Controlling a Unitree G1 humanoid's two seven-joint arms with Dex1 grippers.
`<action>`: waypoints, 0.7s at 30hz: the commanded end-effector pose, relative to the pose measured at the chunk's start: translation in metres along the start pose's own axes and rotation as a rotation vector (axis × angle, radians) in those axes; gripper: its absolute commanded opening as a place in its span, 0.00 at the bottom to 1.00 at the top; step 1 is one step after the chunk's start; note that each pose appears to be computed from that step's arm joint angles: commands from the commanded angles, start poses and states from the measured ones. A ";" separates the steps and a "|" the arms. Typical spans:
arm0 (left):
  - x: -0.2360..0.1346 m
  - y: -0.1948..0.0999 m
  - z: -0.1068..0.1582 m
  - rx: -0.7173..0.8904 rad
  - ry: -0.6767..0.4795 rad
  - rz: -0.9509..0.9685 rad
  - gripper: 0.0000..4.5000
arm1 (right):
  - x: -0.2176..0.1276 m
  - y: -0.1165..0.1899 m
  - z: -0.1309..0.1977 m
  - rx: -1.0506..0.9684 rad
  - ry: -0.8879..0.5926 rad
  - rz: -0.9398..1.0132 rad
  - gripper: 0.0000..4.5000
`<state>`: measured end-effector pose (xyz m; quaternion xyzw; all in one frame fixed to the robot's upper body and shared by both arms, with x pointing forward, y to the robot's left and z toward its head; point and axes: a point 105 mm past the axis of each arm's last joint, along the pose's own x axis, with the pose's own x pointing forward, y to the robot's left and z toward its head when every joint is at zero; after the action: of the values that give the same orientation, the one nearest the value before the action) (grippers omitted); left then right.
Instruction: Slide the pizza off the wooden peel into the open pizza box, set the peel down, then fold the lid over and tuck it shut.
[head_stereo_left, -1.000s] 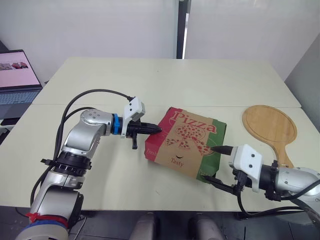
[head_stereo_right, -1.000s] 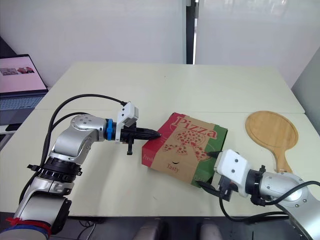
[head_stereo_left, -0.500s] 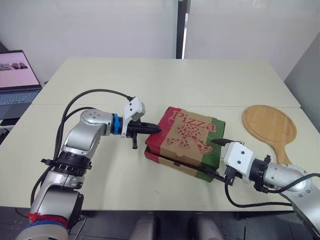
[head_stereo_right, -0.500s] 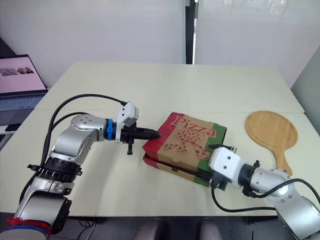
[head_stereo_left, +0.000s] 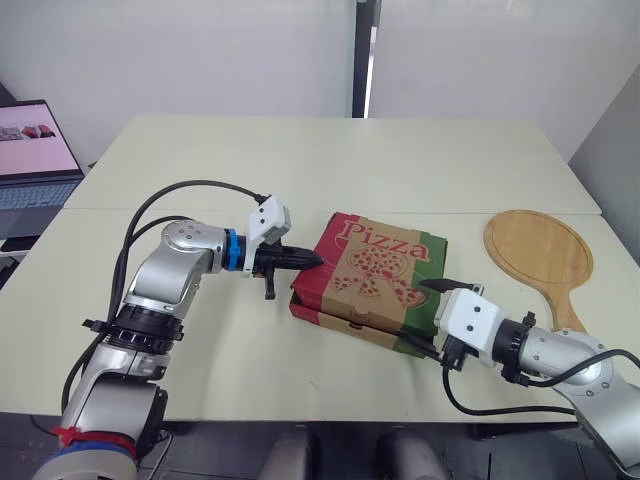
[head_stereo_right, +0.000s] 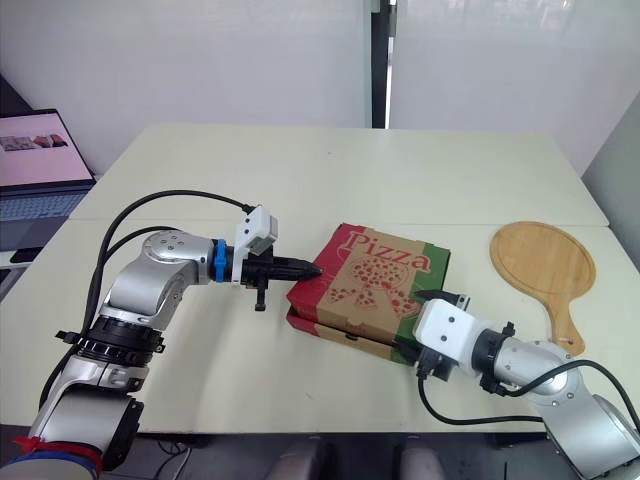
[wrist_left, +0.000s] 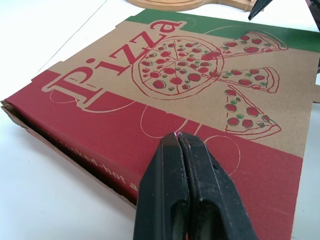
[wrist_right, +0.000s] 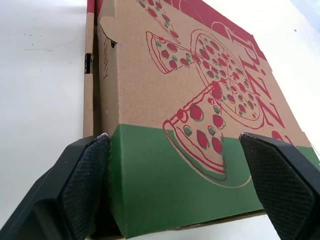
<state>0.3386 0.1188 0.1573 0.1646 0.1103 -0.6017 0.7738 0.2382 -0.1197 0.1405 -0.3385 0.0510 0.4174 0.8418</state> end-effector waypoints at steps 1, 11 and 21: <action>0.004 -0.003 0.001 0.028 0.015 -0.004 0.00 | -0.009 -0.004 0.016 -0.005 -0.058 -0.010 1.00; 0.005 -0.001 0.001 0.037 0.018 0.001 0.00 | -0.007 -0.004 0.046 0.217 -0.186 0.089 0.79; 0.000 0.000 0.008 0.033 -0.018 0.023 0.00 | 0.025 -0.007 0.028 0.216 -0.084 0.064 0.01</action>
<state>0.3401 0.1144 0.1583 0.1700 0.1004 -0.5983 0.7766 0.2522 -0.0895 0.1488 -0.2121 0.0914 0.4534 0.8609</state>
